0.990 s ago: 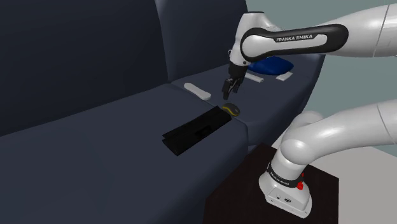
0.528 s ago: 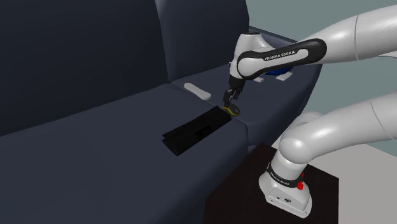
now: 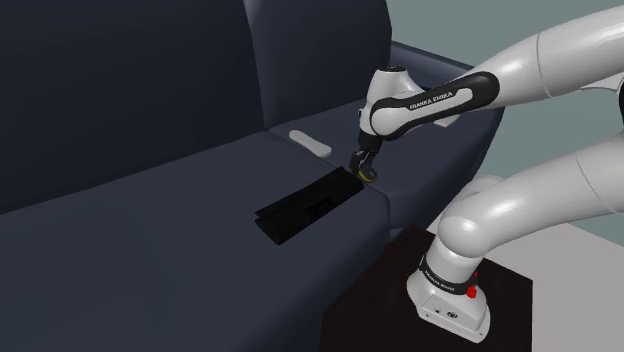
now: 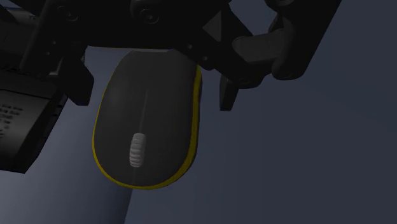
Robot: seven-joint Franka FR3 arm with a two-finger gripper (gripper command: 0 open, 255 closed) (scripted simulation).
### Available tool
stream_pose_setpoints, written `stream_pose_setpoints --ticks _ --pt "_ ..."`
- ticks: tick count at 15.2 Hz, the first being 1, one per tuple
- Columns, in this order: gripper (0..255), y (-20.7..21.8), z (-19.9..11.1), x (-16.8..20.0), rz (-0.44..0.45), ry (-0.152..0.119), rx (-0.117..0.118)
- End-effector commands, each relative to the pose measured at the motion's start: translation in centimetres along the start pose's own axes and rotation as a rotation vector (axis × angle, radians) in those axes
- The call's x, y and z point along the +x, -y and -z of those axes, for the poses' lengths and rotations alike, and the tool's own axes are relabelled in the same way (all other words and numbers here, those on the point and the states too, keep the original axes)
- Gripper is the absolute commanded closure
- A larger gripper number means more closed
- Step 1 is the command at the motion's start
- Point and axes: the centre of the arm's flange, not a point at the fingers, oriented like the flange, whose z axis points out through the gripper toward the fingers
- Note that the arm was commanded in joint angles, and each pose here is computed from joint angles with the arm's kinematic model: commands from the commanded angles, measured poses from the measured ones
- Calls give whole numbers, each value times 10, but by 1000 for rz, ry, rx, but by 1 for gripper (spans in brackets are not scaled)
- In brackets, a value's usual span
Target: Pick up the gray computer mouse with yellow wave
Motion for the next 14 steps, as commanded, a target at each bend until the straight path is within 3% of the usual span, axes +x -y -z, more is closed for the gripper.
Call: stream_pose_setpoints --ticks 1,10,14 --pt "255 1 -5 -2 2 6 1" --pt "255 1 -5 -1 2 6 1" --pt "255 0 16 1 2 6 1"
